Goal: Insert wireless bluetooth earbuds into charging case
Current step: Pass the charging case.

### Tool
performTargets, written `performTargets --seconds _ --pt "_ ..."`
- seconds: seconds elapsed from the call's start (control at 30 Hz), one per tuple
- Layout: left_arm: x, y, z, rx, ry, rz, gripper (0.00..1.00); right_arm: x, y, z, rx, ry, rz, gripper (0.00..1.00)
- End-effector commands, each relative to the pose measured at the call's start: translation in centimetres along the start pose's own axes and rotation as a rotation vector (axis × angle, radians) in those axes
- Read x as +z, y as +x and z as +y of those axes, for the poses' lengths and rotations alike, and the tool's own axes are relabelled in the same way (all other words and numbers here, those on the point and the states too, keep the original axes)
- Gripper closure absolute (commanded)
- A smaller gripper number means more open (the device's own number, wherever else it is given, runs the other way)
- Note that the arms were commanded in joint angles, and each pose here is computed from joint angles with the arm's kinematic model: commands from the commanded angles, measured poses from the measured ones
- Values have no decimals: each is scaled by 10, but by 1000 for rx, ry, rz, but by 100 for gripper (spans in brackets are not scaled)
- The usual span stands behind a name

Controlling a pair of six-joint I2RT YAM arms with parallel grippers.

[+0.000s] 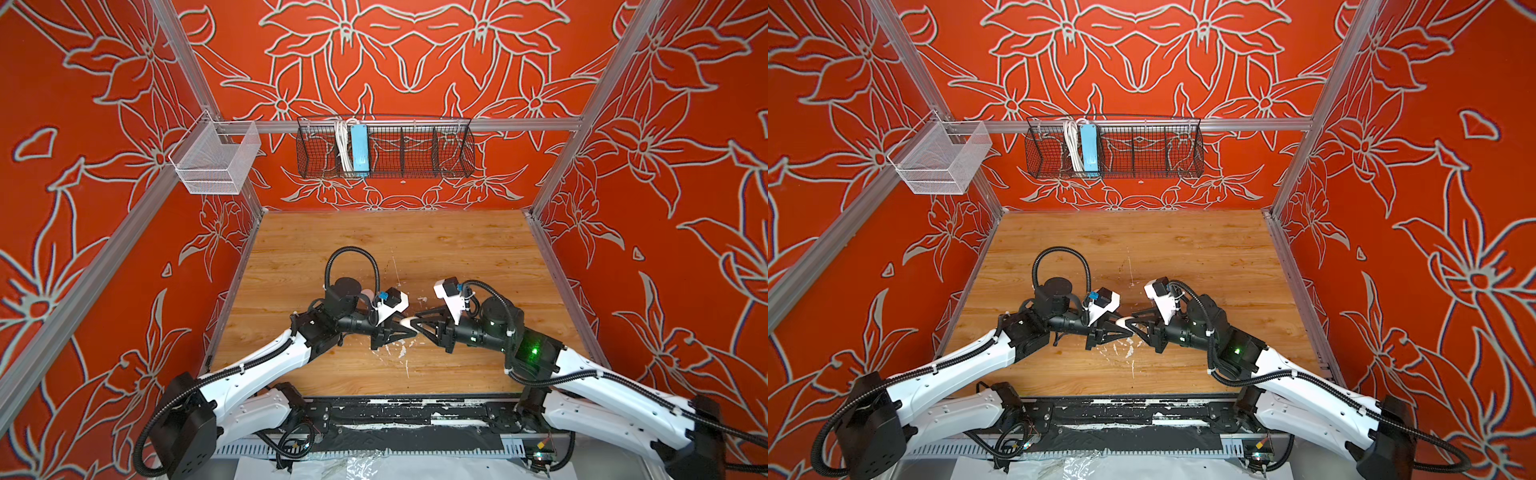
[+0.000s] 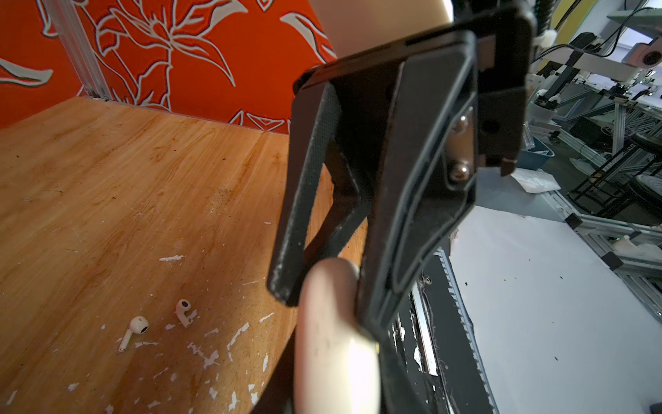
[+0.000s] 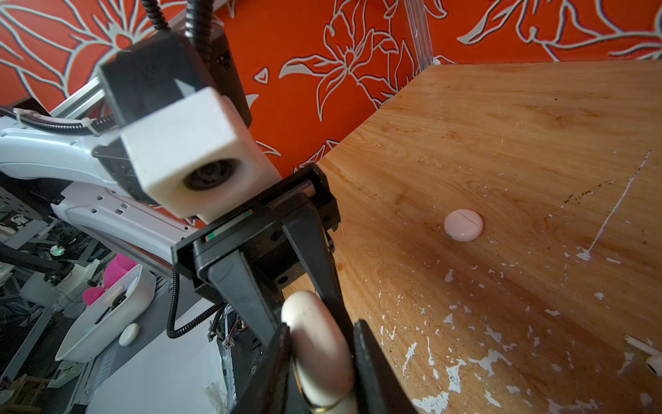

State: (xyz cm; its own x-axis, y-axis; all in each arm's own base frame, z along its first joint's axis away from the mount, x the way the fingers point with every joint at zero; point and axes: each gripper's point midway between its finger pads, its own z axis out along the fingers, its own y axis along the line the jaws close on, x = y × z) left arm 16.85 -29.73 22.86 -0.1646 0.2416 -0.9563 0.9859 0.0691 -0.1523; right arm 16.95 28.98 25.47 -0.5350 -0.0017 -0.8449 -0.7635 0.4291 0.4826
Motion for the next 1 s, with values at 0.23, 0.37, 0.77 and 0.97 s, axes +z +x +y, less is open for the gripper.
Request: performTargets --seconds 0.23,0.37,0.77,0.97 --pt "-3 -24 -40 121 152 -63 93 -1 23 -6 70 -20 62 68" --pt "-1 -24 -39 108 161 -54 93 -3 26 2 86 -68 68 67" --pt "0 -29 -36 77 149 -56 92 -3 36 4 96 -81 101 69" --pt "2 -30 -34 57 153 -48 92 -10 49 14 73 -132 114 63"
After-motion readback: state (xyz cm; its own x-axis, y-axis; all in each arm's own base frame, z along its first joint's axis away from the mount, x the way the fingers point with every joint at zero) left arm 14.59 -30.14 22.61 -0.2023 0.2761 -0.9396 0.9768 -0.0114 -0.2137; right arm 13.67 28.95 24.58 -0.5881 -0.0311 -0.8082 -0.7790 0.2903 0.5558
